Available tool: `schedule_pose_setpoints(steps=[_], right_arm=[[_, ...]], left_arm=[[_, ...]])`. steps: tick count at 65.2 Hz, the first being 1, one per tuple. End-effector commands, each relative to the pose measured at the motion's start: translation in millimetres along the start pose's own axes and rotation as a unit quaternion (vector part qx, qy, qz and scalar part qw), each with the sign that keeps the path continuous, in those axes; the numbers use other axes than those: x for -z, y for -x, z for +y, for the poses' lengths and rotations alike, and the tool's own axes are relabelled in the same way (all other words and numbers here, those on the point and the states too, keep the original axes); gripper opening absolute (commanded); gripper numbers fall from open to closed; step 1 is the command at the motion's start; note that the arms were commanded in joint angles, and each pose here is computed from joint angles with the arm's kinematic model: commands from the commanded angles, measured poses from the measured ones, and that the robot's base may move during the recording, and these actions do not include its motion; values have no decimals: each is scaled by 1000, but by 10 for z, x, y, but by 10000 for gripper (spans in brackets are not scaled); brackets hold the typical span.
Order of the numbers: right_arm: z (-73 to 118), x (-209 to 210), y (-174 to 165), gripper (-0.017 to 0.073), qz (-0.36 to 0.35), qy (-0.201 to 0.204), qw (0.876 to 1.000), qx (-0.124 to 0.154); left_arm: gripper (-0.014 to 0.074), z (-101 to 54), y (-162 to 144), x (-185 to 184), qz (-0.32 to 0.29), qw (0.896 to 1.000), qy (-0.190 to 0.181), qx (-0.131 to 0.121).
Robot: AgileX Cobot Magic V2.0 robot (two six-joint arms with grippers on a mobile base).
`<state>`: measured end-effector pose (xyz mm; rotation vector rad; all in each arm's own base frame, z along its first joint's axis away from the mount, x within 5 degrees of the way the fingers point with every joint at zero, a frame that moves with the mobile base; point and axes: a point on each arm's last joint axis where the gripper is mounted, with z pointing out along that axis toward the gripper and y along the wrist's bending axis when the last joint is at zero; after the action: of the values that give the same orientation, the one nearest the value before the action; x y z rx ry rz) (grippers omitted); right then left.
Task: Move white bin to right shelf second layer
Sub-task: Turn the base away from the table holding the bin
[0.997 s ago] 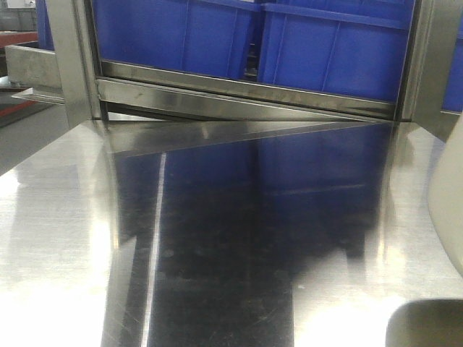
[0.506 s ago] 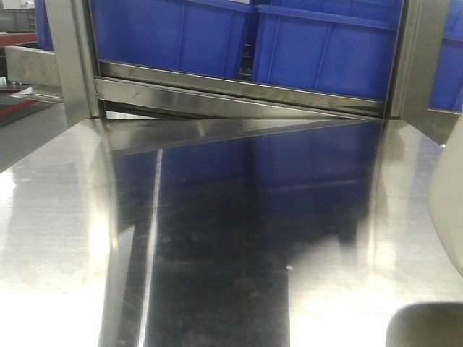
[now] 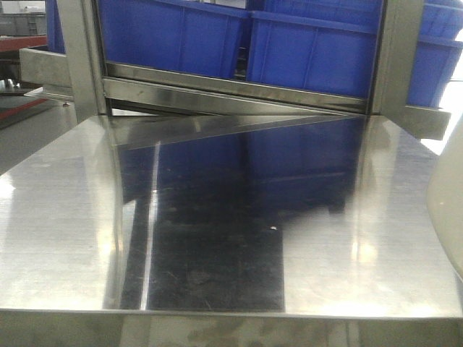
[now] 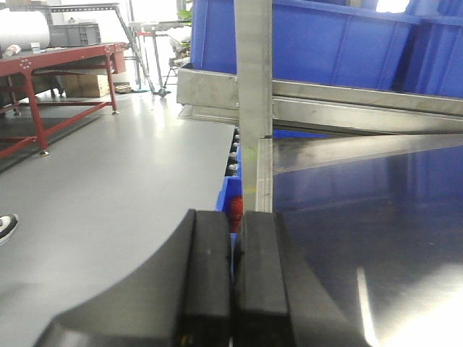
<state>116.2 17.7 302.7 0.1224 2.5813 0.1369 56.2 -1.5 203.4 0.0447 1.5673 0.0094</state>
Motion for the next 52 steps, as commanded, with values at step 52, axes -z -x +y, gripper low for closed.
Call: schedule_pose_setpoints(steps=[52], right_arm=[[12,82,92,52,-40,7,999,0]], left_arm=[[85,2,-41,-3,-30,1000,2,4]])
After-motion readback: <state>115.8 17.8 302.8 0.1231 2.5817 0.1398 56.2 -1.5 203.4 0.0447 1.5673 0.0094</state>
